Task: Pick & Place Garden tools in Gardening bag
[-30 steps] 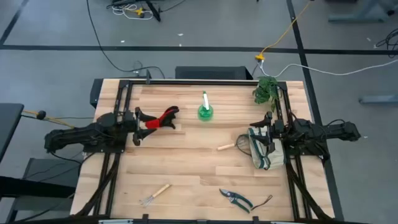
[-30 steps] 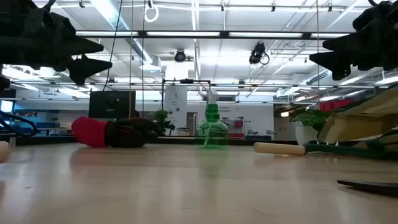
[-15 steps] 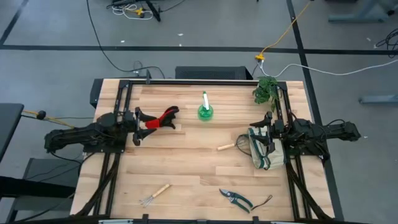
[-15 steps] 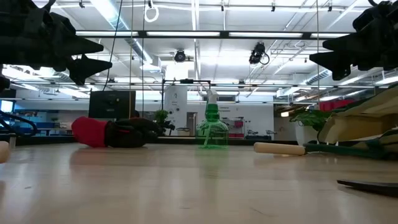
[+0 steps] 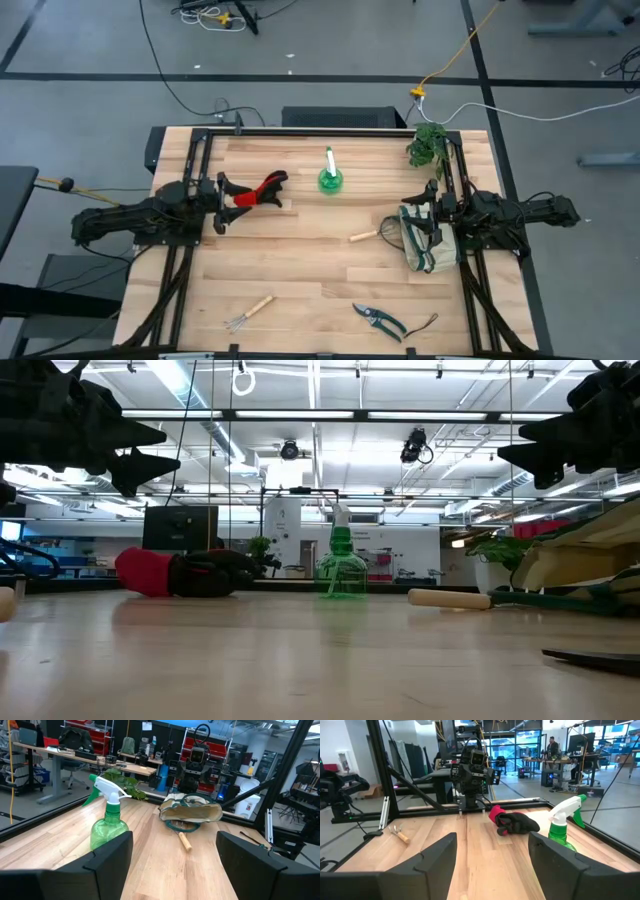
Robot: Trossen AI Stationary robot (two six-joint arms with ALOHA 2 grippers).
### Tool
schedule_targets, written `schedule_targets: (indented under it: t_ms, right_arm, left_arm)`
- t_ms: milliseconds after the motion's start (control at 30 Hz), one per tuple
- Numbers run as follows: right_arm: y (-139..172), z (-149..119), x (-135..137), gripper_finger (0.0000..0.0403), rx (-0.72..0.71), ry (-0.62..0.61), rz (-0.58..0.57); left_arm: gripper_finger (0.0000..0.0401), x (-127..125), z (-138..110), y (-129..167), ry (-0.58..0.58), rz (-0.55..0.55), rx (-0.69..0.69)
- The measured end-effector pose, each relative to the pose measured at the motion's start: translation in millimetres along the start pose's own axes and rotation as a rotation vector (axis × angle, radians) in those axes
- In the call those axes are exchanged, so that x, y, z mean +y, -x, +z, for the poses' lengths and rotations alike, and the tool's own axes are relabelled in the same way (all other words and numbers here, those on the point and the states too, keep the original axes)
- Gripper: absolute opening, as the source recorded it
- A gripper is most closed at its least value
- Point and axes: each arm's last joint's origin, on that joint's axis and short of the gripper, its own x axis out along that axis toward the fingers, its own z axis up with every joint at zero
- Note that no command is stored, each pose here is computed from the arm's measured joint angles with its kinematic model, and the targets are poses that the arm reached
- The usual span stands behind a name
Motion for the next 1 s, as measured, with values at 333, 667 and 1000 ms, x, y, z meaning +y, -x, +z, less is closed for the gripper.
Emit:
schedule_targets:
  t_ms: [333, 667, 1000]
  right_arm:
    - [0.0, -0.1, 0.0, 0.0247, 0.0, 0.0, 0.0]
    - [1.2, 15.7, -0.2, 0.0247, -0.164, 0.015, -0.019]
    - [12.5, 47.1, 4.5, 0.0247, -0.518, 0.138, 0.122]
  left_arm:
    - [0.0291, 0.8, 1.4, 0.0, -0.057, 0.037, -0.019]
    - [0.0291, 1.5, 2.0, 0.1, 0.025, 0.059, -0.031]
    - [0.0291, 2.7, 13.4, 1.4, 0.039, 0.157, -0.171]
